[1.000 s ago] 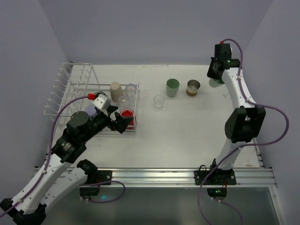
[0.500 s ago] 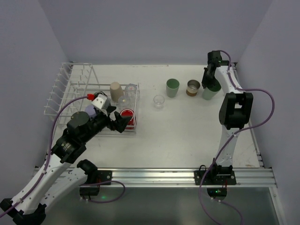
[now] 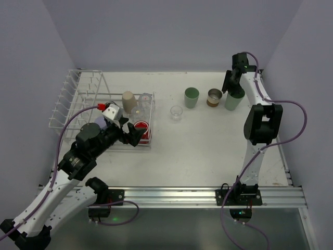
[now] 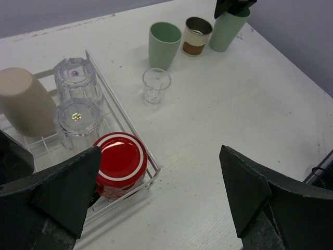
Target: Unload the cups from the dish rack
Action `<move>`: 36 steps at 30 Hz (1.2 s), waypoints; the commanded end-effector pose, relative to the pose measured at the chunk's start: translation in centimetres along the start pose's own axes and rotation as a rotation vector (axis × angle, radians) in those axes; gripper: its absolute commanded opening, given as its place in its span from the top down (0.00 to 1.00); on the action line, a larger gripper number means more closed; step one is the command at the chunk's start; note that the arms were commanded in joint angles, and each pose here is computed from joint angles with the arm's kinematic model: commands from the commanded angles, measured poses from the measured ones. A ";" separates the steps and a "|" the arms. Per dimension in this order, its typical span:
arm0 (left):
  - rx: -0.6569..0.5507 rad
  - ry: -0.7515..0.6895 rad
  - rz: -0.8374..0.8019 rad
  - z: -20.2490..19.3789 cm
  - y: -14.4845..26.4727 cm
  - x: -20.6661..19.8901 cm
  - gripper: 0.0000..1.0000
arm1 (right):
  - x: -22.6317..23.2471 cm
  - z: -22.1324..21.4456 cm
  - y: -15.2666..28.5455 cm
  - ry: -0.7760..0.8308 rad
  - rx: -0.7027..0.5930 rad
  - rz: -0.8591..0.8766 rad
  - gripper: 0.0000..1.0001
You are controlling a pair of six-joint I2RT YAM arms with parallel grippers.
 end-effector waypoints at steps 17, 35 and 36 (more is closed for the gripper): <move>-0.112 0.084 0.421 1.9 0.4 4.6 0.00 | 17.7 -6.3 21.5 0.347 -0.767 0.709 0.52; -0.253 0.239 0.470 8.7 0.5 1.9 0.00 | 24.3 -15.1 26.9 0.583 -0.715 1.419 0.50; -0.271 0.232 0.443 9.7 0.8 1.4 0.00 | 25.1 -15.0 27.6 0.626 -0.748 1.428 0.49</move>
Point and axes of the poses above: each gripper's point midway between its finger pads, its own y axis back along the fingers, its own x axis along the line the jaws close on, z = x × y, the point moved 6 cm from there along y, back along the fingers, and after that the axes turned 12 degrees about y, right-handed, at the moved point
